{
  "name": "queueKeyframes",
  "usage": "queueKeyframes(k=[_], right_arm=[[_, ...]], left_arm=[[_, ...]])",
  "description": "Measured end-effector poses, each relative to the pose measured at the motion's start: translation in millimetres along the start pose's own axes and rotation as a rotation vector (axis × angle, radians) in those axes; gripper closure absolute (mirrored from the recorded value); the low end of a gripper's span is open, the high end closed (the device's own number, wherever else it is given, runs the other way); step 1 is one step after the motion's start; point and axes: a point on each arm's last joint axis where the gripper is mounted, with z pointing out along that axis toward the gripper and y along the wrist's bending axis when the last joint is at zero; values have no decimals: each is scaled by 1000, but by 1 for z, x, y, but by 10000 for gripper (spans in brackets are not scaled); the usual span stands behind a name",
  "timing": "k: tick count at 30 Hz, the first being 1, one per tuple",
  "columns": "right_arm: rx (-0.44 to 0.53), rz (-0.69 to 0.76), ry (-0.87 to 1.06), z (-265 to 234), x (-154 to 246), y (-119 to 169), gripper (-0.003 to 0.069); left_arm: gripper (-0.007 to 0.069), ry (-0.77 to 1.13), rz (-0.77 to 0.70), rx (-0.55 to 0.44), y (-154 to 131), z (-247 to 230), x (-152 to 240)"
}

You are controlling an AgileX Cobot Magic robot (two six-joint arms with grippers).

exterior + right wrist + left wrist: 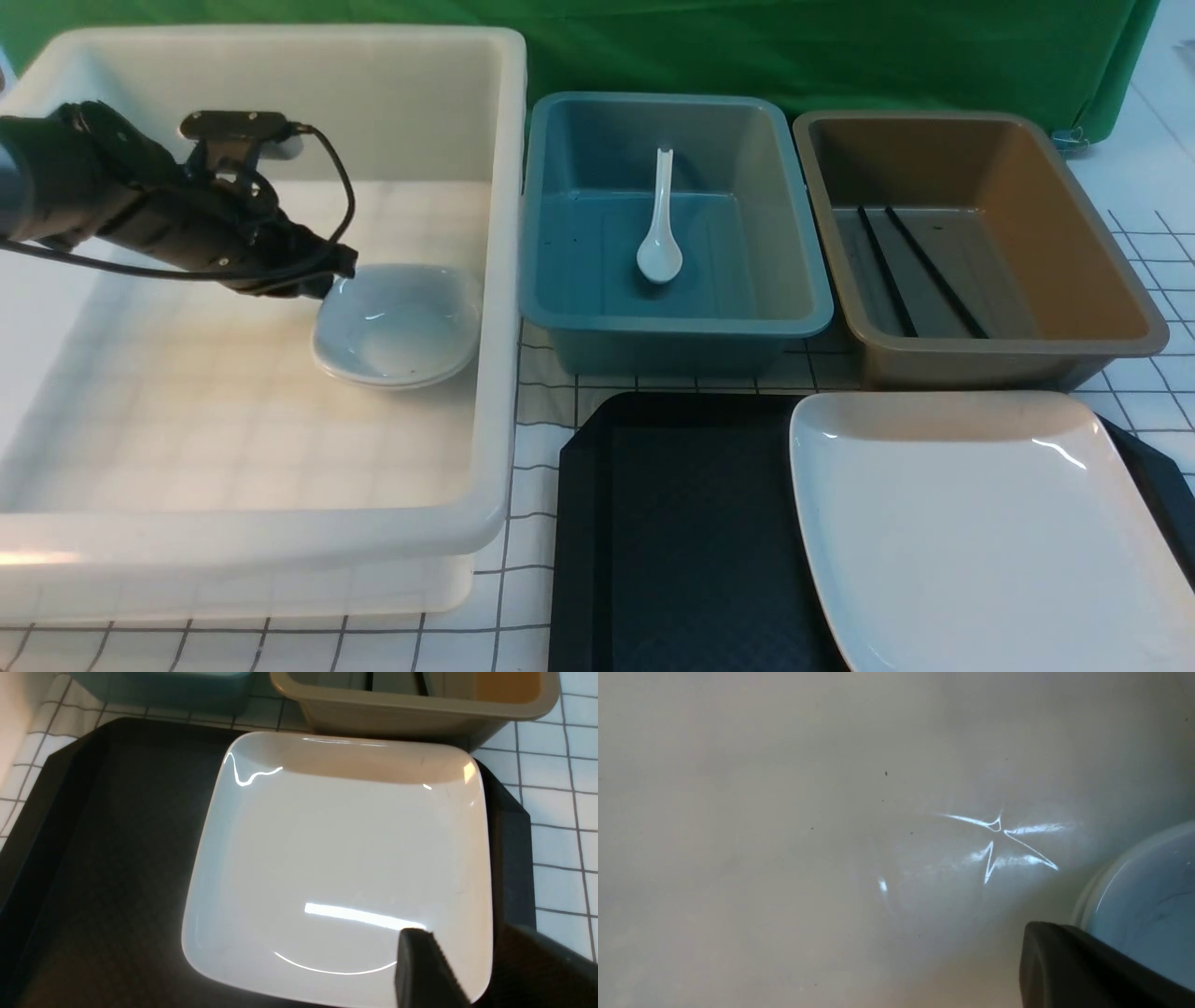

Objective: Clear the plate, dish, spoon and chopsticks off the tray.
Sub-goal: Use the left arm to grab a plate from the dinner plate

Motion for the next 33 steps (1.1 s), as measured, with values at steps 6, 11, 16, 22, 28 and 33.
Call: queueKeyframes(k=[6,11,16,22,28,33], right_arm=[[0,0,0,0,0,0,419],[0,0,0,0,0,0,419],[0,0,0,0,0,0,419],[-1,-7,-27,-15,-11,1,500],[2,-59,-86,-43,-29,1,648],[18,-75,-96,-52,-34,0,655]], left_arm=[[627,-7,18,-1,-5,2,-1],[625,29,4,-15,-10,-16,-8],[605,33,-39,-66,-18,-66,-31],[519,-72,-152,30,-55,-185,-70],[400,70,-99,336,-140,-212,-57],[328,254,-24,417,-209,-183,-33]])
